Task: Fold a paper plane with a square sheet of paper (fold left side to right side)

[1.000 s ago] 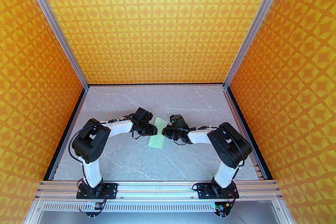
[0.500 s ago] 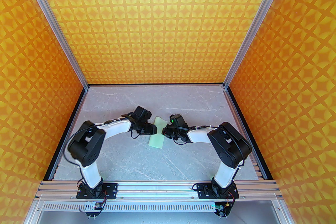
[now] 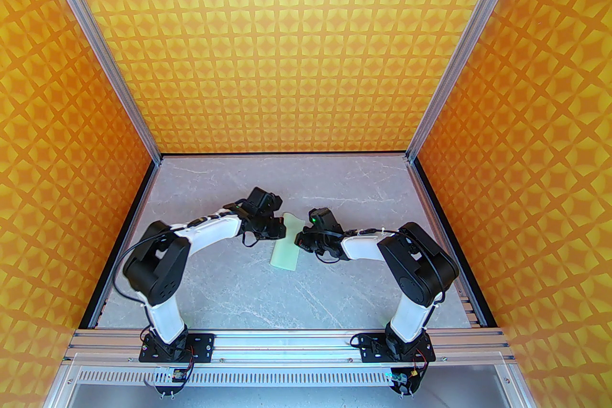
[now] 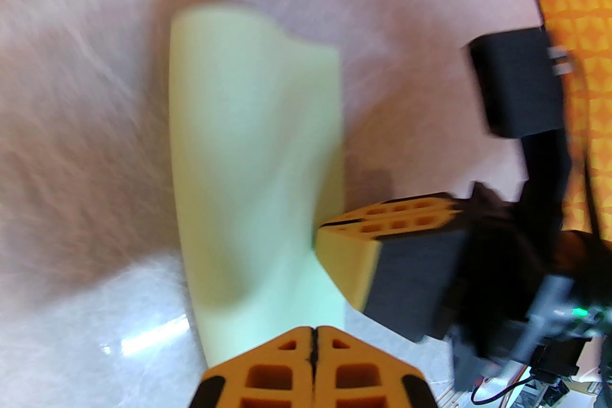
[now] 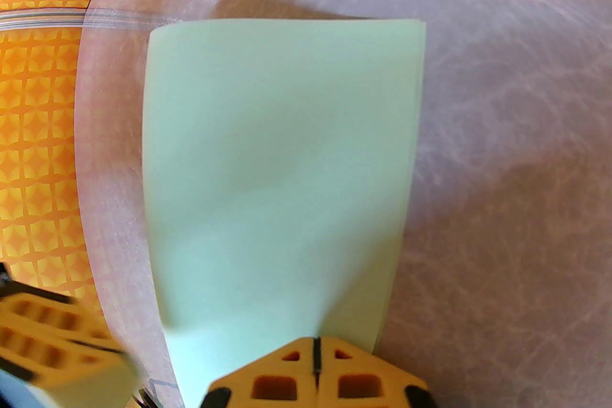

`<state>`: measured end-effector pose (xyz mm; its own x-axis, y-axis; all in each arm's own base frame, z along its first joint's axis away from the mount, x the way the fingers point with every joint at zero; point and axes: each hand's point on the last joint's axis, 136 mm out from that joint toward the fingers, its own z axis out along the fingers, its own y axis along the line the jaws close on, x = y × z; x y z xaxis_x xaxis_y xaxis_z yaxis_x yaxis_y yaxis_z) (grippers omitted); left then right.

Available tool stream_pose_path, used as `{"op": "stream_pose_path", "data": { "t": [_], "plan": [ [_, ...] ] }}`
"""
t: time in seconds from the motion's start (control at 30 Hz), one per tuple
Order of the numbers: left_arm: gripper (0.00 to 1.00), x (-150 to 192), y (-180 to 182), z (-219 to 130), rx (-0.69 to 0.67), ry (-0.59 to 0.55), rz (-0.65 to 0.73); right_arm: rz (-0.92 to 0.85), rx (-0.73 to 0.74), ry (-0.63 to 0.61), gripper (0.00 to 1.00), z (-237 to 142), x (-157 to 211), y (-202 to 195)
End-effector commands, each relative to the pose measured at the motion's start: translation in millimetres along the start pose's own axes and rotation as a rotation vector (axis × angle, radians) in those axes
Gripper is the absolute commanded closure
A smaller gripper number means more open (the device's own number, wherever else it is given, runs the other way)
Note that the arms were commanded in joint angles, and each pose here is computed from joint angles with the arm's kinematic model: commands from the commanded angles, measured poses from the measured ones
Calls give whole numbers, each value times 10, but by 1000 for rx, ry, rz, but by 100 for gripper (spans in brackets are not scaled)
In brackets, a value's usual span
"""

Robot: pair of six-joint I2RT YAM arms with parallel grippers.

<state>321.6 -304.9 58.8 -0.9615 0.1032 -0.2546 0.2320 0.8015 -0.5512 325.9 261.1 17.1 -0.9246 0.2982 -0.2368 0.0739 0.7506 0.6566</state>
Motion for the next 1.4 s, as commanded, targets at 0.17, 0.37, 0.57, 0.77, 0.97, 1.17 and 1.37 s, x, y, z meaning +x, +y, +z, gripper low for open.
{"op": "stream_pose_path", "data": {
  "t": [0.17, 0.37, 0.57, 0.77, 0.97, 1.17, 1.37],
  "plan": [
    [100, -21, 35, 154, -17, 36, -9, 17, 118, 59, 100, 82, 196, -321],
    [100, 26, 253, 163, -82, 52, -14, 16, 122, 63, 100, 84, 209, -336],
    [100, 43, 392, 154, -104, 60, -18, 19, 123, 64, 100, 90, 212, -343],
    [100, 157, 537, 252, -128, 89, -30, 18, 122, 65, 100, 92, 214, -342],
    [100, 253, 641, 288, -153, 108, -35, 19, 124, 66, 100, 90, 221, -351],
    [100, 132, 534, 170, -140, 78, -14, 16, 124, 65, 100, 89, 216, -347],
    [100, -142, 260, 14, -84, 20, 20, 17, 130, 64, 100, 78, 219, -357]
  ]
}}
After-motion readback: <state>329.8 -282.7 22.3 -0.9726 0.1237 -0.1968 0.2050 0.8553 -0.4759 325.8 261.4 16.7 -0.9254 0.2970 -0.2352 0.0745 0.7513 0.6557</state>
